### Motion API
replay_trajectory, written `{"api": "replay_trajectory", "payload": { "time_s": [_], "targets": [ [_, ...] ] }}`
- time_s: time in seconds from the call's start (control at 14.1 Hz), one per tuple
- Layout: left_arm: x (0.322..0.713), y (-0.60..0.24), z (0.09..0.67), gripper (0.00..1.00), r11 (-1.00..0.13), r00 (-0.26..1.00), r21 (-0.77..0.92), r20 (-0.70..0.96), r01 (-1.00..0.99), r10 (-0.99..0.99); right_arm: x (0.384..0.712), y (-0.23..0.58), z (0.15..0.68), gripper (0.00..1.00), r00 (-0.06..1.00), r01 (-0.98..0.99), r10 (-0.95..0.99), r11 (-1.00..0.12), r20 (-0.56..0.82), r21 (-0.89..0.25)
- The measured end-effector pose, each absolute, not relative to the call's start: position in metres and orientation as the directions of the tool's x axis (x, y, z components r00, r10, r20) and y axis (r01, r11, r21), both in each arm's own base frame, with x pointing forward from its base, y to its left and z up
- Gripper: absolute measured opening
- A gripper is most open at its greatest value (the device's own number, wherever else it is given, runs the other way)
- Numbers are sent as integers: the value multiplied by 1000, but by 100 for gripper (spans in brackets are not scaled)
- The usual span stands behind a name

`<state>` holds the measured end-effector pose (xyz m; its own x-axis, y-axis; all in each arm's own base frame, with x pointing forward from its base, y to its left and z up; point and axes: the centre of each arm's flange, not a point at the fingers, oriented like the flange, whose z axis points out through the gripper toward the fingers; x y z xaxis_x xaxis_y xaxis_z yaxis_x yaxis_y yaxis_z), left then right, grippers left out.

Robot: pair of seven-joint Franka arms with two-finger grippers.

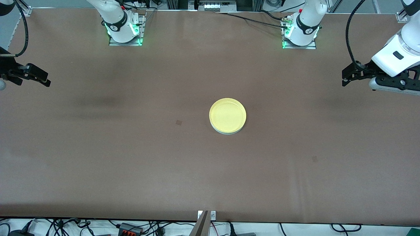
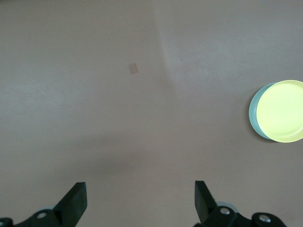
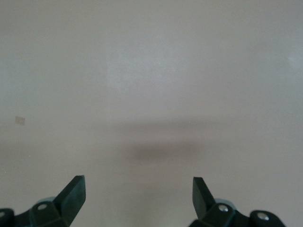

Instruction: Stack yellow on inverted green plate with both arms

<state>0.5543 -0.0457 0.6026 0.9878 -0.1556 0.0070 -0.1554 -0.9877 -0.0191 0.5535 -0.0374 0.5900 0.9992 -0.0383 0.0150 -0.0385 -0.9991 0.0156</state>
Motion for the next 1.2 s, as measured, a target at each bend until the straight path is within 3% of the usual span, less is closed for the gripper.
{"api": "replay_trajectory", "payload": {
  "time_s": [1.2],
  "targets": [
    [554, -44, 602, 100, -988, 988, -19, 6, -152, -152, 555, -40, 591, 100, 999, -43, -42, -999, 27, 16]
  ]
}}
